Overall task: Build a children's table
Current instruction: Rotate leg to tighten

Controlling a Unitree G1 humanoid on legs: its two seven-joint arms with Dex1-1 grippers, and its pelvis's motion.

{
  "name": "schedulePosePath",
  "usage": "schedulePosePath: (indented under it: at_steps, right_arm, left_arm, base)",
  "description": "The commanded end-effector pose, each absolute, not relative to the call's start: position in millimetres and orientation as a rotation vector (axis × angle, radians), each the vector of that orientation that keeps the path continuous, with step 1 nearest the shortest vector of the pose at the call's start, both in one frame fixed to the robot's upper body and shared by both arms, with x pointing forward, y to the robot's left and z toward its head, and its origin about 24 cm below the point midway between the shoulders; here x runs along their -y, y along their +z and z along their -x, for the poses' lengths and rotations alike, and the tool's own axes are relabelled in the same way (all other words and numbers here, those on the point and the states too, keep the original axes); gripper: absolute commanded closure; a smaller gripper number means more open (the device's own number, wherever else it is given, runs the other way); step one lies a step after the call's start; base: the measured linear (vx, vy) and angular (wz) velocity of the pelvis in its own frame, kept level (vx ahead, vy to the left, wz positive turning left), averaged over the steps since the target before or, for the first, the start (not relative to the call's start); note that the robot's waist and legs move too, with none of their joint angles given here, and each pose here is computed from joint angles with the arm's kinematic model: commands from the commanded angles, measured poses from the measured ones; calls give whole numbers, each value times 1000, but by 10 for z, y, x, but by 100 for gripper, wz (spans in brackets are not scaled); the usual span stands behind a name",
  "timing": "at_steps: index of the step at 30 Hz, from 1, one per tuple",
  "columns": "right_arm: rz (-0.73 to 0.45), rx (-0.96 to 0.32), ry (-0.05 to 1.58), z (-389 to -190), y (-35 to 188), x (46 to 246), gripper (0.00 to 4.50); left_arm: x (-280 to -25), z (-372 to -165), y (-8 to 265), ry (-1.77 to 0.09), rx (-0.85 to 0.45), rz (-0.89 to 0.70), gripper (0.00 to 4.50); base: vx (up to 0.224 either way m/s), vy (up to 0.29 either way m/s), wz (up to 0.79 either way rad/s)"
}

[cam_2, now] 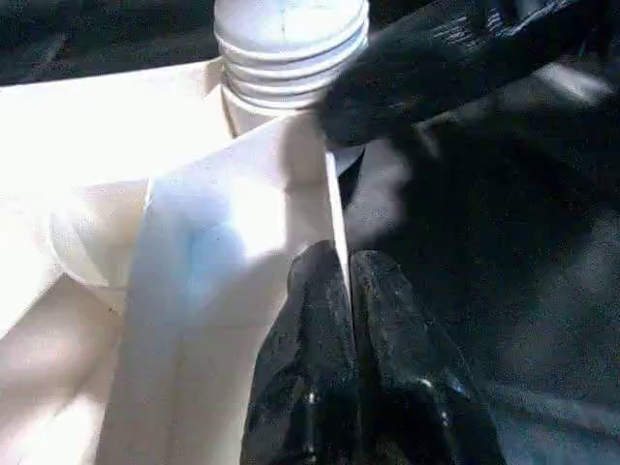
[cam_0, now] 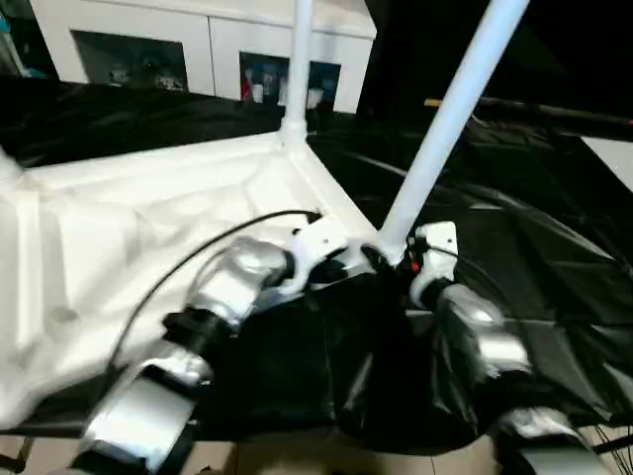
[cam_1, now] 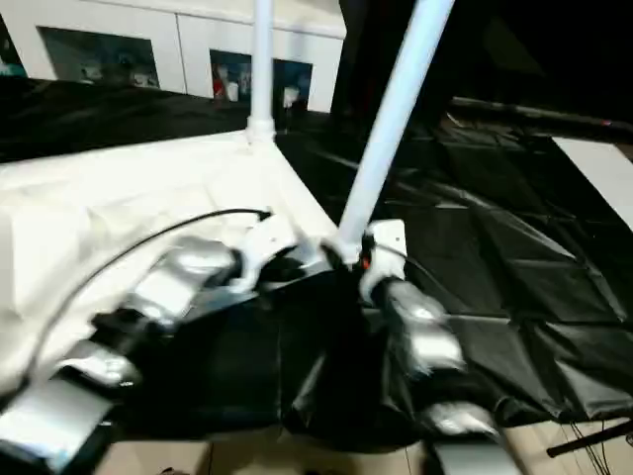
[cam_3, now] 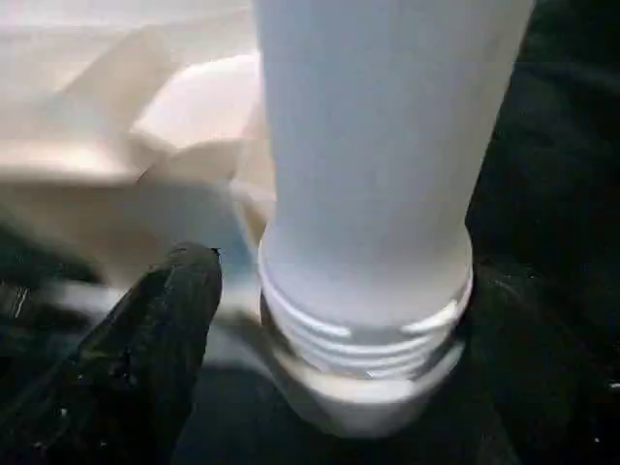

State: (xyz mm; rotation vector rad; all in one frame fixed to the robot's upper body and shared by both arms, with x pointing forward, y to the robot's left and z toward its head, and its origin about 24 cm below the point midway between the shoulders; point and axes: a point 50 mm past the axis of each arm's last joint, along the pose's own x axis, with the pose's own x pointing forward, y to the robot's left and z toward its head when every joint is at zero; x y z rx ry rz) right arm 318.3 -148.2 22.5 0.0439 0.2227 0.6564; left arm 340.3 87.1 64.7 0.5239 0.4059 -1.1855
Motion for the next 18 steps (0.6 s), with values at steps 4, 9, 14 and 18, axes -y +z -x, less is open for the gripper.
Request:
schedulePosePath:
  at_steps: [4,9,14,18]
  right_arm:
    - [36,-227,940,-2979,334,1522,45]
    - [39,-250,1042,-2838,385,1608,45]
    - [21,-270,1073,-2800,368,1596,84]
    - [23,-284,1081,-2790,345,1569,117]
  left_arm:
    - [-929,-3113,459,-1466,-489,-534,450]
    - [-1015,-3036,488,-1536,-490,-534,450]
    - [-1068,-3011,486,-1556,-501,-535,450]
    - [-1084,-3008,483,-1555,-504,-534,450]
  base:
    - [0,0,0]
    - [21,5,1]
    - [0,0,0]
    - [0,0,0]
